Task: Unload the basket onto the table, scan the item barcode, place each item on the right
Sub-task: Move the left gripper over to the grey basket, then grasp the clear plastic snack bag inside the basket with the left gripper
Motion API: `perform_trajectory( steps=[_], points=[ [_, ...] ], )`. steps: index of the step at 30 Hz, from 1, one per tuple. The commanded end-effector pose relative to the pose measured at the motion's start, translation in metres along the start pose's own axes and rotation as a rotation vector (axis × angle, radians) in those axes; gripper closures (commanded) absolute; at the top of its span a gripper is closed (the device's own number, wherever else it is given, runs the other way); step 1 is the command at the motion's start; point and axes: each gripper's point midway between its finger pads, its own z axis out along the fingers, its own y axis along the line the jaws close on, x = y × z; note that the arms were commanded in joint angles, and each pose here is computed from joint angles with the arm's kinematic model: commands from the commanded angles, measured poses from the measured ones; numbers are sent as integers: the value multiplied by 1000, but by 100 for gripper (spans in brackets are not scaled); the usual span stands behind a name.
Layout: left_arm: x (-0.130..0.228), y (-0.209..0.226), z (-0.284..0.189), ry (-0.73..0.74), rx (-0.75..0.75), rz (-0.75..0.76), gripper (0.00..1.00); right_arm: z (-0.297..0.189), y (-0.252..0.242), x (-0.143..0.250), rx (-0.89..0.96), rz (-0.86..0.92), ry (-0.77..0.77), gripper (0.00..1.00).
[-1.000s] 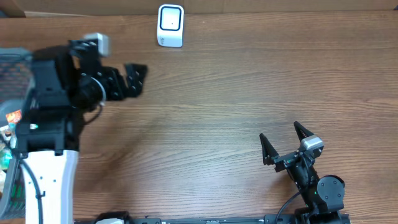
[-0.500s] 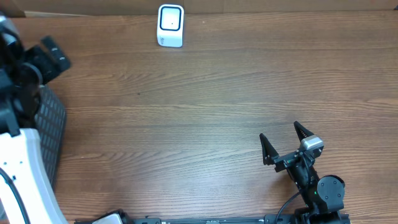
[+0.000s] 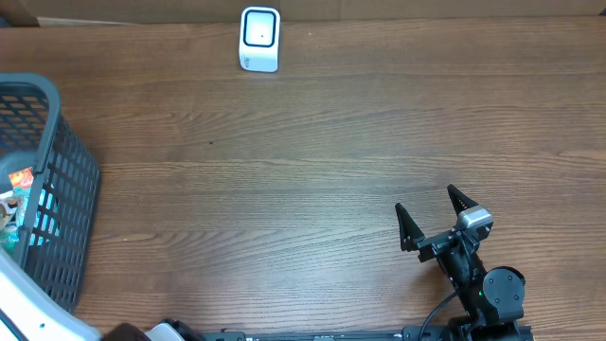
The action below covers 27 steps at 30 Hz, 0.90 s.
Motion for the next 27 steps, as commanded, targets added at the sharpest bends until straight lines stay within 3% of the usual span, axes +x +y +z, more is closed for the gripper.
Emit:
perform_trajectory(
  steps=[1,8,16,27],
  points=[
    [15,37,37,121,-123,-75,3,0,2,1,-10,-1,-5,0],
    [53,76,82,274,-263,-69,5,0,2,1,-10,-1,-5,0],
    [58,122,115,270,-502,129,2,0,2,2,-10,-1,-4,0],
    [96,134,176,498,-484,420,0,0,2,1,-10,-1,-5,0]
  ],
)
